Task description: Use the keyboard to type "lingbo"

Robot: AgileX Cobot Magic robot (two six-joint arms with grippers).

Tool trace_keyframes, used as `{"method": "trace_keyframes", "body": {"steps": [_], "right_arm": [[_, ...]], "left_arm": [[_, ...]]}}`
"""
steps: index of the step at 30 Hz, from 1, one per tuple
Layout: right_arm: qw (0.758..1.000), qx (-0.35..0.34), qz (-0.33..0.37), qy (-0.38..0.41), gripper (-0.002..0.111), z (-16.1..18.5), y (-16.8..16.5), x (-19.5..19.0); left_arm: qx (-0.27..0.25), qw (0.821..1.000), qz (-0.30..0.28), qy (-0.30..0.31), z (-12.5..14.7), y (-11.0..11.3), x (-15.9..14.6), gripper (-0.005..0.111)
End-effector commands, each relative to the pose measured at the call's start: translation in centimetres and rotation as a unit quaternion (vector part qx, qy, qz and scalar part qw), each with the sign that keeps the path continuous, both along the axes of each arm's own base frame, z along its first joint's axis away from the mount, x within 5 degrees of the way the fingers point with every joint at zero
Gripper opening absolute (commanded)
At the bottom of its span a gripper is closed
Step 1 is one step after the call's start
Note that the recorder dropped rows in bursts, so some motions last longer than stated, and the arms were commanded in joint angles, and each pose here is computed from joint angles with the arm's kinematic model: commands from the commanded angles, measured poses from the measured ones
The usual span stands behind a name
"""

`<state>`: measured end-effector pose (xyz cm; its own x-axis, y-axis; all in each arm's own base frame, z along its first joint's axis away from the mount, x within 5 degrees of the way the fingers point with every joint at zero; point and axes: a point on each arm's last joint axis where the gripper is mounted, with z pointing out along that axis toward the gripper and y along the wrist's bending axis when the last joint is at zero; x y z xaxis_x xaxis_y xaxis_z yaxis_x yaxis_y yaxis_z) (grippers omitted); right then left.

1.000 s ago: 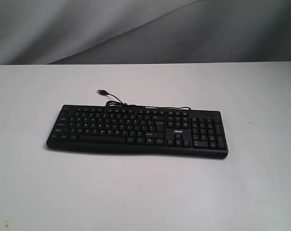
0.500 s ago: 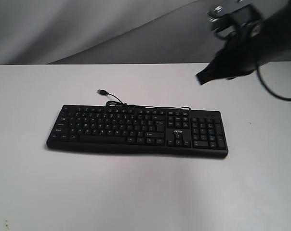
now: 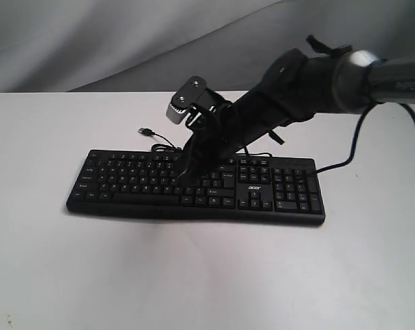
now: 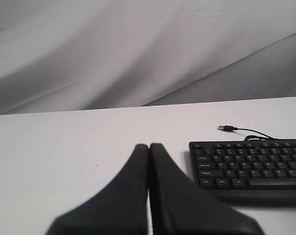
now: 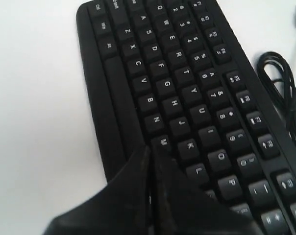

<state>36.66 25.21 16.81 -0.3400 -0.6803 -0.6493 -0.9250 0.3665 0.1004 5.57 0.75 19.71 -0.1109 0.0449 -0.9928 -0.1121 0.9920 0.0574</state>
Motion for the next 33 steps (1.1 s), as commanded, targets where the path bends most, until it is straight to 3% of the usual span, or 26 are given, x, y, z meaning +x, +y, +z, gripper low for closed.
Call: {"method": "trace_keyframes", "body": {"steps": [1, 9, 33], "right_arm": [[1.000, -0.001, 0.009, -0.012, 0.000, -0.9, 1.3, 1.2], [1.000, -0.016, 0.001, -0.016, 0.000, -4.3, 2.6, 2.4], [0.999, -0.048, -0.006, -0.020, 0.000, -4.4, 1.0, 3.1]], "left_arm": [[0.000, 1.000, -0.003, -0.005, 0.0, 0.0, 0.0, 0.001], [0.000, 1.000, -0.003, -0.005, 0.0, 0.0, 0.0, 0.001], [0.000, 1.000, -0.003, -0.005, 0.0, 0.0, 0.0, 0.001]]}}
